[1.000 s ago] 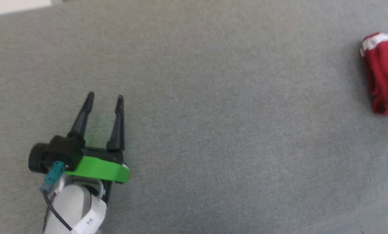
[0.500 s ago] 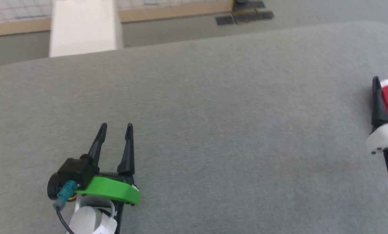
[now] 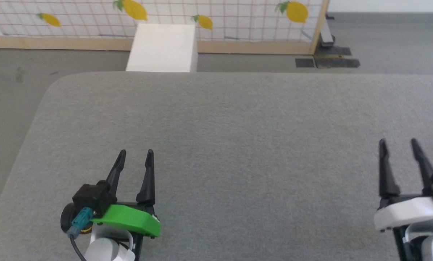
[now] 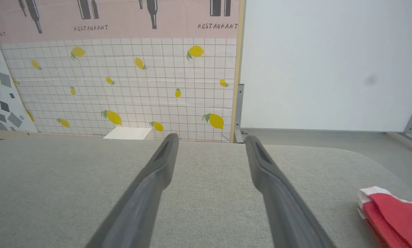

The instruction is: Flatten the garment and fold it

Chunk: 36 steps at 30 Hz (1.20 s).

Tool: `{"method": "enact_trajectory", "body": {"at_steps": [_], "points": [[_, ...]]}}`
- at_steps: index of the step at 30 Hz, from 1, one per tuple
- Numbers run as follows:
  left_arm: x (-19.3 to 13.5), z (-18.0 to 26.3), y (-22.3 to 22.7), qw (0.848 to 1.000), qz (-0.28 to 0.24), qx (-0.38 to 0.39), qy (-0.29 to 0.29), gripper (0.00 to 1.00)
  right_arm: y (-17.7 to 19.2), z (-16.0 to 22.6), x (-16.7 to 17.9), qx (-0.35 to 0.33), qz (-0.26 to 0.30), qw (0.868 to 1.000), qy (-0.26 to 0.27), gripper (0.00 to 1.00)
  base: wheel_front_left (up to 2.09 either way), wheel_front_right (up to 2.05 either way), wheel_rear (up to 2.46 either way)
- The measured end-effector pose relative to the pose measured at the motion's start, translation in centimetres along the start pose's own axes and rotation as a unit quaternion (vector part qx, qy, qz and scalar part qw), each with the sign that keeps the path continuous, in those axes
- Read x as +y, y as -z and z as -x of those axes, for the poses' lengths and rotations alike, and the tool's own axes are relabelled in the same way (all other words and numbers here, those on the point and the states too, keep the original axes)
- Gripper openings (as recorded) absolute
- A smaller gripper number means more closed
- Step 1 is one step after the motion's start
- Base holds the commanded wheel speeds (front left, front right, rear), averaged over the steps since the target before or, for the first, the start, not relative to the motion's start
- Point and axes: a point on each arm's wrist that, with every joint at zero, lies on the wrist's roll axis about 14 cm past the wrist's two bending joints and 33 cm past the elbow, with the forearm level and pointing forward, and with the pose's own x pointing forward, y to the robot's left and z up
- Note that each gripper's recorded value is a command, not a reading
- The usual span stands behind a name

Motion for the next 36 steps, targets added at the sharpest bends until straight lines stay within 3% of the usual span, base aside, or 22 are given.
{"method": "enact_trajectory", "body": {"at_steps": [10, 36], "points": [[0.8, 1.8, 0.0, 1.0, 0.002, 0.005, -0.016, 1.0, 2.0, 2.0, 3.6, 0.029, -0.009, 0.999, -0.044, 1.0, 0.0, 0.0, 0.0], [-0.3, 1.7, 0.4, 1.0, 0.021, 0.009, -0.007, 1.0, 2.6, 3.4, 3.4, 0.031, -0.032, 0.998, -0.037, 1.0, 0.0, 0.0, 0.0]]}}
